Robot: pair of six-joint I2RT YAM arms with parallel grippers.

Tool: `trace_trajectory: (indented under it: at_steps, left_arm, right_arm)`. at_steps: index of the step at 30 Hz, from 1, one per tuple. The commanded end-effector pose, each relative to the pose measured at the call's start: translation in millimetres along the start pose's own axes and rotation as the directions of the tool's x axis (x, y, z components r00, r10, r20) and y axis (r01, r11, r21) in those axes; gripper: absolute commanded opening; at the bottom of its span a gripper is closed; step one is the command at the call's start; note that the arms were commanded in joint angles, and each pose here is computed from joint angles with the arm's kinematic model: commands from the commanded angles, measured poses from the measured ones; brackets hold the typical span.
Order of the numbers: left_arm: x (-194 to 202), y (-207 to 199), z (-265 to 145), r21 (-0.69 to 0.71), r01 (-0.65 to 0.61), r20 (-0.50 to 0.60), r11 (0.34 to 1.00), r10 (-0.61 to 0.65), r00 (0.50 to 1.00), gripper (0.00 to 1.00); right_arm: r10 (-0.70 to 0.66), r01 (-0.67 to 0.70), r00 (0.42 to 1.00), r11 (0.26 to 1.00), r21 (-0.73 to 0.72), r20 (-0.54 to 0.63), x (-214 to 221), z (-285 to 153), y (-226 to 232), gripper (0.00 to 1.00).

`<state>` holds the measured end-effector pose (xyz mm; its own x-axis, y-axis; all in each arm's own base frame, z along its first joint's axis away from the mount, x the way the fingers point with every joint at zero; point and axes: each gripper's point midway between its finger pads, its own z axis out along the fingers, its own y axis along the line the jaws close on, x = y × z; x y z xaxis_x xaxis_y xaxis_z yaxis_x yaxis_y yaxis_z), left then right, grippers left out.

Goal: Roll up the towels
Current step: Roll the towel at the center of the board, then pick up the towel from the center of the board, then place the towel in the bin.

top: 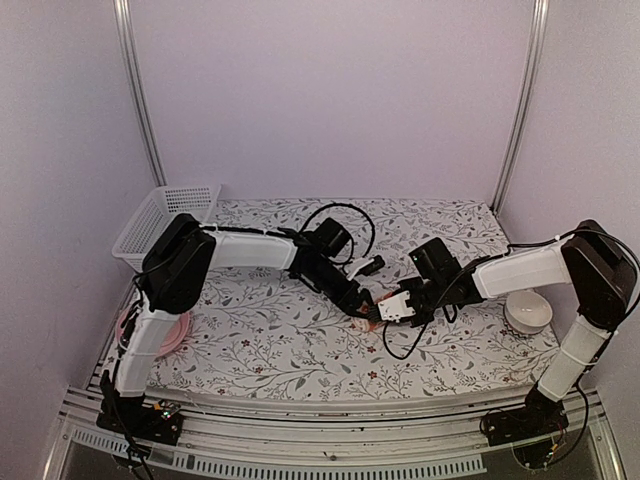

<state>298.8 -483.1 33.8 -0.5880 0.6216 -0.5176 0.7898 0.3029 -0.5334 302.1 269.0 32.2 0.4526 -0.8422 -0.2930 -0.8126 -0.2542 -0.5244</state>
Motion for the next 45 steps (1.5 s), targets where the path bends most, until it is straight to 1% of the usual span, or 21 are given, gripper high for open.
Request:
trace_trajectory:
  at_steps: [1,3,5,7,8,9,11,13,14,16,18,23,26,28,31,34,38,40,42,44,45]
  left_arm:
    - [23,-2,14,-0.014,-0.010,-0.092,1.000,0.008,0.996,0.73]
    - [24,-2,15,-0.018,-0.019,-0.097,1.000,0.017,0.995,0.67]
    - [23,-4,15,-0.017,-0.023,-0.097,1.000,0.021,0.995,0.53]
    - [21,-6,14,-0.013,-0.030,-0.091,0.999,0.029,0.995,0.38]
    - [19,-6,13,-0.014,-0.035,-0.086,0.999,0.033,0.996,0.27]
    - [19,-7,13,-0.010,-0.036,-0.083,0.999,0.035,0.996,0.23]
    - [16,-11,11,0.001,-0.044,-0.072,0.999,0.044,0.996,0.00]
    - [13,-13,9,0.001,-0.053,-0.053,0.999,0.053,0.997,0.00]
    - [12,-13,6,-0.003,-0.055,-0.042,0.998,0.055,0.998,0.00]
    - [11,-16,-3,0.003,-0.051,-0.008,0.999,0.051,0.999,0.00]
    - [4,-14,-23,0.001,-0.038,0.059,0.999,0.038,0.998,0.00]
    - [-3,-8,-78,-0.022,0.002,0.188,1.000,0.002,0.982,0.00]
    - [-14,-11,-122,-0.072,0.003,0.271,0.997,0.017,0.962,0.00]
    - [-18,-9,-154,-0.123,0.022,0.321,0.992,0.019,0.947,0.00]
    - [-18,6,-209,-0.232,0.081,0.388,0.969,0.016,0.922,0.00]
    - [-9,23,-275,-0.348,0.161,0.464,0.923,0.020,0.886,0.00]
    - [17,42,-360,-0.498,0.276,0.535,0.822,0.040,0.844,0.00]
    - [34,52,-400,-0.537,0.343,0.574,0.770,0.036,0.818,0.00]
    - [52,65,-436,-0.576,0.401,0.593,0.712,0.026,0.805,0.00]
    - [71,80,-461,-0.627,0.446,0.586,0.638,0.009,0.810,0.00]
    - [81,88,-473,-0.656,0.471,0.581,0.590,-0.003,0.814,0.00]
  right_arm:
    - [0.023,-0.026,0.999,0.997,-0.069,-0.040,8,5,17,0.24]
    - [0.026,-0.028,0.999,0.997,-0.068,-0.041,9,5,16,0.25]
    - [0.028,-0.031,0.999,0.997,-0.065,-0.044,9,5,14,0.25]
    - [0.032,-0.035,0.998,0.997,-0.064,-0.048,9,6,13,0.25]
    - [0.035,-0.038,0.998,0.997,-0.062,-0.051,9,6,12,0.25]
    - [0.037,-0.040,0.998,0.997,-0.059,-0.051,9,5,11,0.25]
    - [0.043,-0.046,0.998,0.998,-0.051,-0.049,8,4,8,0.28]
    - [0.055,-0.056,0.997,0.998,-0.036,-0.046,5,-1,1,0.34]
    - [0.061,-0.062,0.997,0.998,-0.022,-0.040,3,-7,-5,0.40]
    - [0.079,-0.079,0.997,0.997,0.009,-0.022,-4,-22,-20,0.59]
    - [0.107,-0.108,0.994,0.993,0.043,0.016,-17,-47,-41,0.74]
    - [0.241,-0.251,0.964,0.964,0.091,0.115,-50,-112,-89,1.00]
    - [0.312,-0.336,0.931,0.935,0.113,0.189,-67,-146,-105,0.99]
    - [0.332,-0.367,0.913,0.923,0.120,0.238,-77,-163,-111,0.99]
    - [0.369,-0.406,0.884,0.910,0.082,0.288,-86,-171,-107,0.99]
    - [0.363,-0.407,0.876,0.910,0.082,0.316,-90,-175,-106,0.99]
    - [0.385,-0.417,0.866,0.908,0.037,0.318,-93,-167,-93,0.99]
    - [0.387,-0.414,0.863,0.910,0.017,0.325,-99,-166,-88,0.99]
    - [0.390,-0.414,0.859,0.910,0.001,0.333,-104,-166,-84,0.99]
    - [0.390,-0.409,0.856,0.912,-0.018,0.340,-108,-165,-79,0.99]
    - [0.391,-0.407,0.855,0.913,-0.026,0.342,-109,-164,-77,0.99]
